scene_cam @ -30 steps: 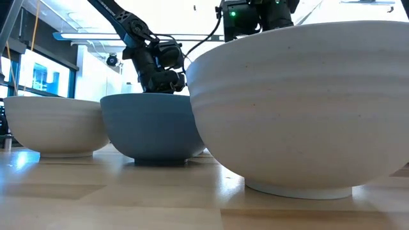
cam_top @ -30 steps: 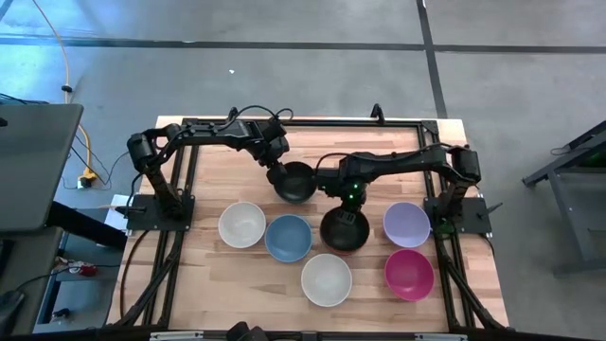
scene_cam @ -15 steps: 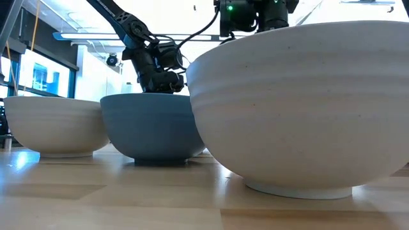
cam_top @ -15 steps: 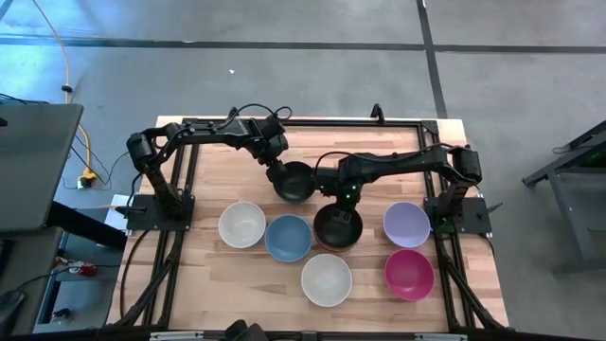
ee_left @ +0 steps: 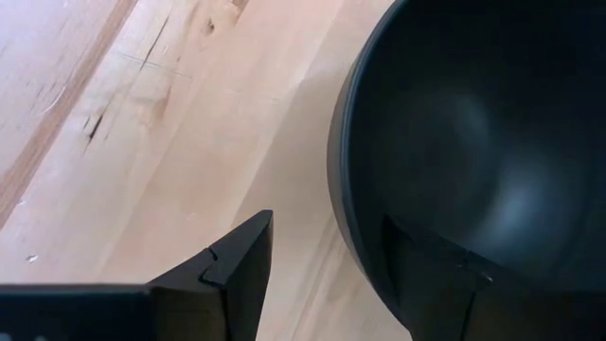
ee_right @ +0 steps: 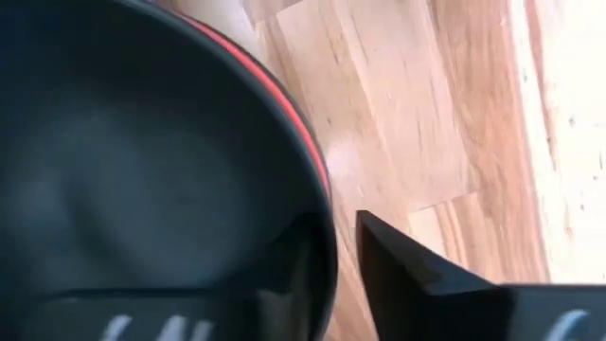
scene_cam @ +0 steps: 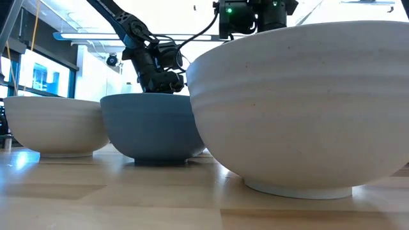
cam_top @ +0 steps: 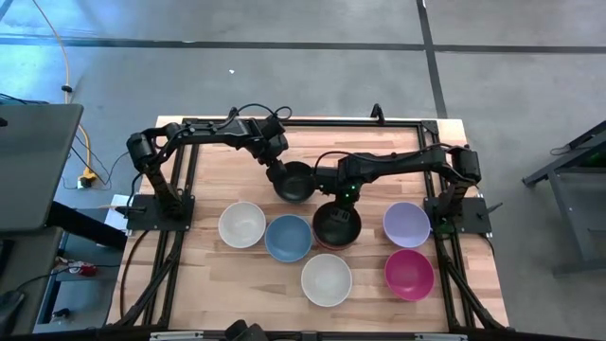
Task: Nest bowls inside each other
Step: Stack the right black bowl on the orange bowl, then stack the black bowl on the black bowl
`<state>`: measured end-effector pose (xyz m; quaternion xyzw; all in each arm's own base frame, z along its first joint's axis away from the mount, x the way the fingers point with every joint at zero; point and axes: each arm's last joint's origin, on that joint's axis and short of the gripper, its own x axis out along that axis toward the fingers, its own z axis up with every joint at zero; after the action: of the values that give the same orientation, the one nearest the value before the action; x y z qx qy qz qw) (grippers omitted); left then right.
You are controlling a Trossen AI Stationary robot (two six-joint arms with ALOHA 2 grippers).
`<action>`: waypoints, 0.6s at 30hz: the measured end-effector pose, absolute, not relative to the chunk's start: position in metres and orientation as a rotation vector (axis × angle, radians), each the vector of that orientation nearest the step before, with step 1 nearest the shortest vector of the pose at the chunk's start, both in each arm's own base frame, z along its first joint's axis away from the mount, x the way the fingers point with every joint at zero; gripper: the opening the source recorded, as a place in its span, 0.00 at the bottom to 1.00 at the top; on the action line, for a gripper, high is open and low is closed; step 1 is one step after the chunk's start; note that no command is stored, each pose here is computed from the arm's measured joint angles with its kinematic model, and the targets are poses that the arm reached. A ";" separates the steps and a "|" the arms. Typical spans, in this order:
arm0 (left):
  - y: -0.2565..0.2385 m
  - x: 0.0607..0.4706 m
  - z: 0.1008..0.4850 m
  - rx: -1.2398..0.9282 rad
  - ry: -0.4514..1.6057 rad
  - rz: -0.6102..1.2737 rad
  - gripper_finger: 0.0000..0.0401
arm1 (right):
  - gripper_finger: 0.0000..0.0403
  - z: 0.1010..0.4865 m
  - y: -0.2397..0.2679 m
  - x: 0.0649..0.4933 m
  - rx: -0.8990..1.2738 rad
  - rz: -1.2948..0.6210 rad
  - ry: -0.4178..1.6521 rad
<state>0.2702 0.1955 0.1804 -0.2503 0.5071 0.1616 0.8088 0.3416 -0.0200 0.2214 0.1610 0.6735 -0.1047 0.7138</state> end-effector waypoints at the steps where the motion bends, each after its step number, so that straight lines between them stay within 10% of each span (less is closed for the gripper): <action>1: 0.196 0.270 0.180 -0.534 1.084 0.345 0.47 | 0.24 0.222 -0.020 0.341 0.355 -0.234 1.492; 18: 0.195 0.270 0.180 -0.526 1.086 0.339 0.33 | 0.31 0.298 -0.022 0.332 0.271 -0.254 1.305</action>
<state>0.2700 0.1954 0.1805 -0.2463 0.5083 0.1586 0.8098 0.3325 -0.0220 0.2975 0.1254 0.6035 -0.1175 0.7786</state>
